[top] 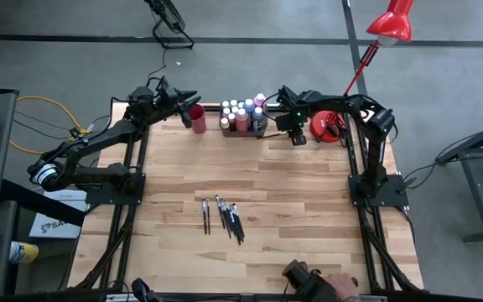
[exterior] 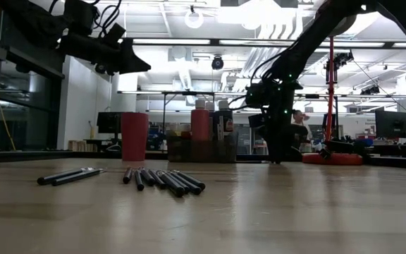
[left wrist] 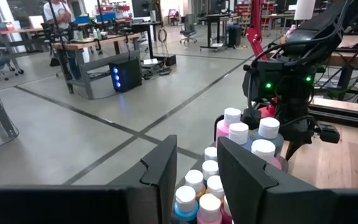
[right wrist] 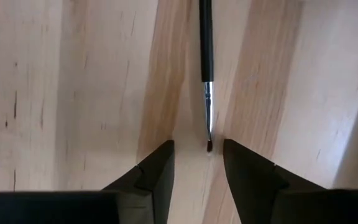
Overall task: Pick & Place Paint Supplies
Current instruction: Put the black paint brush into the pink cup
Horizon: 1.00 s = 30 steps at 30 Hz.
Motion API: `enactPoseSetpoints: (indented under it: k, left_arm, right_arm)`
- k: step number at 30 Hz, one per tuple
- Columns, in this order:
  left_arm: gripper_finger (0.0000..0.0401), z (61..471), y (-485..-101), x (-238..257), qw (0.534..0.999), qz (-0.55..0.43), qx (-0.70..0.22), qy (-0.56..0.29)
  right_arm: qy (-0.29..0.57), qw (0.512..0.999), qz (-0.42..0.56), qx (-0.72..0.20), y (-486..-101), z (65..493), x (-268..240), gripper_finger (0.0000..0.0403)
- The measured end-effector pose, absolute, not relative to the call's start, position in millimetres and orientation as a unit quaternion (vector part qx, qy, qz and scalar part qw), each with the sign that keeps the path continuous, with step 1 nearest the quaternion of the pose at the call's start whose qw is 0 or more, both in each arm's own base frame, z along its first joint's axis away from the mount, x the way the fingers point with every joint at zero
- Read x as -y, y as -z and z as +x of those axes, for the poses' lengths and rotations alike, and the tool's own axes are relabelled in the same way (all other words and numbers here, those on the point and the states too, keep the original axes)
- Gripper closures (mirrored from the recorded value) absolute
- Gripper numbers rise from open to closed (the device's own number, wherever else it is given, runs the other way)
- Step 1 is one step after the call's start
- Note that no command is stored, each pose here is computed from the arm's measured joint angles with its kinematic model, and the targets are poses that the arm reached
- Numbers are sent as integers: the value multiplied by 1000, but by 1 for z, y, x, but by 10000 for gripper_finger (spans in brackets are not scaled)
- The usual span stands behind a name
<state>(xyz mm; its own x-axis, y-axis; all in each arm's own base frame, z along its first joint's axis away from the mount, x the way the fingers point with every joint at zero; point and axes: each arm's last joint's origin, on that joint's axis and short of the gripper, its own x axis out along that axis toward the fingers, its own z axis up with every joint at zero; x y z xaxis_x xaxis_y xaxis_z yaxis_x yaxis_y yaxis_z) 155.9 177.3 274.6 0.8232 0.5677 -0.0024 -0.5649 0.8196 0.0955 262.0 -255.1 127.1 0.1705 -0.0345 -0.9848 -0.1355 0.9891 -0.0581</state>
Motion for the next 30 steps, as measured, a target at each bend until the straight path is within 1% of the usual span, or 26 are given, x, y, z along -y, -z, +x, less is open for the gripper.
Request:
enactPoseSetpoints:
  k: [24,30]
  left_arm:
    - [288,156,-275,-177,954,45,-16,-297]
    - [288,156,-275,-177,954,45,-16,-297]
  right_arm:
    - [-21,765,-49,-641,-124,263,256,395]
    - [3,755,-26,-655,-123,261,254,399]
